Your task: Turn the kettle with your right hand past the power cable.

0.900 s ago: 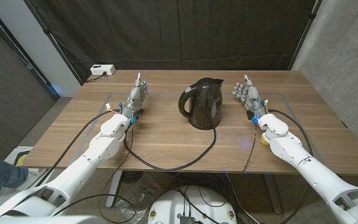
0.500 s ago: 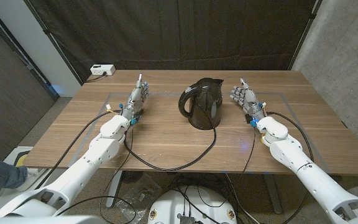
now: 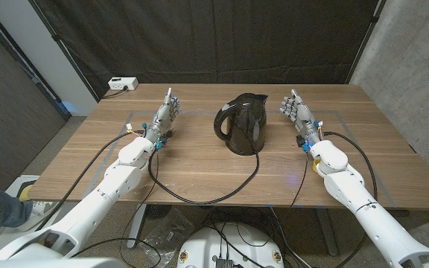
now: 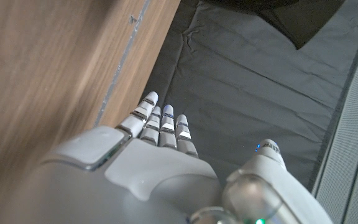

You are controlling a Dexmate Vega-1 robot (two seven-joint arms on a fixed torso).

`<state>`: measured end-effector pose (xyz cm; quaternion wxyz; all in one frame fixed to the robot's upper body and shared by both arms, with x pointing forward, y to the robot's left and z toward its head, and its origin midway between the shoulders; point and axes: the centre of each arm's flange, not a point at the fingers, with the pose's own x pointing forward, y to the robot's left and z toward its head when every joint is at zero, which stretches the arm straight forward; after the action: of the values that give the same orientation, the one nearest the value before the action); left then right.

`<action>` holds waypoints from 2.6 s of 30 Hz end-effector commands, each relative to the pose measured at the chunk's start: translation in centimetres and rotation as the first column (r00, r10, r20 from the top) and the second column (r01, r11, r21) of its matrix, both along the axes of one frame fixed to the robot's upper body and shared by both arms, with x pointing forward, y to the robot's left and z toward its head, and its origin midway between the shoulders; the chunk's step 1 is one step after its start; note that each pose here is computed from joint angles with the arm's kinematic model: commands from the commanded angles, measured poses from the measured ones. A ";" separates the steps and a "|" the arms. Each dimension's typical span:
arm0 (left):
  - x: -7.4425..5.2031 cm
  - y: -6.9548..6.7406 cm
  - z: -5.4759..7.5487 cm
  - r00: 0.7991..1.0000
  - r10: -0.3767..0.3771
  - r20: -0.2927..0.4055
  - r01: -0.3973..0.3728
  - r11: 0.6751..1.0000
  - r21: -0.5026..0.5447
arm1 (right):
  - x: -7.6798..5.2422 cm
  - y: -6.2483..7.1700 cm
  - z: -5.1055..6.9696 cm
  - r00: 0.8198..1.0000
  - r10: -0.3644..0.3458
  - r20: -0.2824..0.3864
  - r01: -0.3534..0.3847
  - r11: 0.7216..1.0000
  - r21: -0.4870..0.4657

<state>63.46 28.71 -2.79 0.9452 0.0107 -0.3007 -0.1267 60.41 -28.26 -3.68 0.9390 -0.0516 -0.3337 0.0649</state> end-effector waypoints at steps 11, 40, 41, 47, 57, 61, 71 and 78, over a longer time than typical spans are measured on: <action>-2.1 1.4 2.0 0.991 0.029 0.130 -0.034 0.999 0.035 | -5.6 1.2 2.0 0.971 -0.044 0.235 0.058 0.997 -0.052; -3.2 2.9 1.2 0.987 0.038 0.154 -0.048 0.997 0.062 | -11.9 5.8 5.1 0.827 -0.191 0.529 0.379 0.884 -0.274; -3.3 2.9 1.1 0.987 0.038 0.153 -0.048 0.997 0.061 | -12.0 5.9 5.3 0.821 -0.194 0.536 0.391 0.876 -0.282; -3.5 3.1 0.6 0.989 0.040 0.143 -0.049 0.997 0.059 | -12.4 6.4 7.1 0.811 -0.179 0.556 0.433 0.823 -0.367; -3.7 3.1 0.2 0.990 0.038 0.138 -0.047 0.997 0.062 | -13.1 6.7 10.2 0.797 -0.167 0.580 0.505 0.710 -0.490; -3.7 3.1 0.2 0.990 0.039 0.137 -0.048 0.997 0.063 | -13.7 6.8 11.1 0.781 -0.172 0.601 0.533 0.685 -0.497; -3.7 2.8 -0.1 0.990 0.035 0.134 -0.043 0.997 0.059 | -14.8 7.2 13.6 0.784 -0.156 0.601 0.575 0.546 -0.609; -3.5 2.4 -0.3 0.992 0.031 0.124 -0.039 0.997 0.064 | -15.8 8.3 15.1 0.766 -0.145 0.626 0.621 0.418 -0.663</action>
<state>59.78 31.63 -2.70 0.9243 0.0550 -0.3596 -0.1154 46.05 -21.08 9.06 0.7123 -0.5053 -0.4867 -0.0206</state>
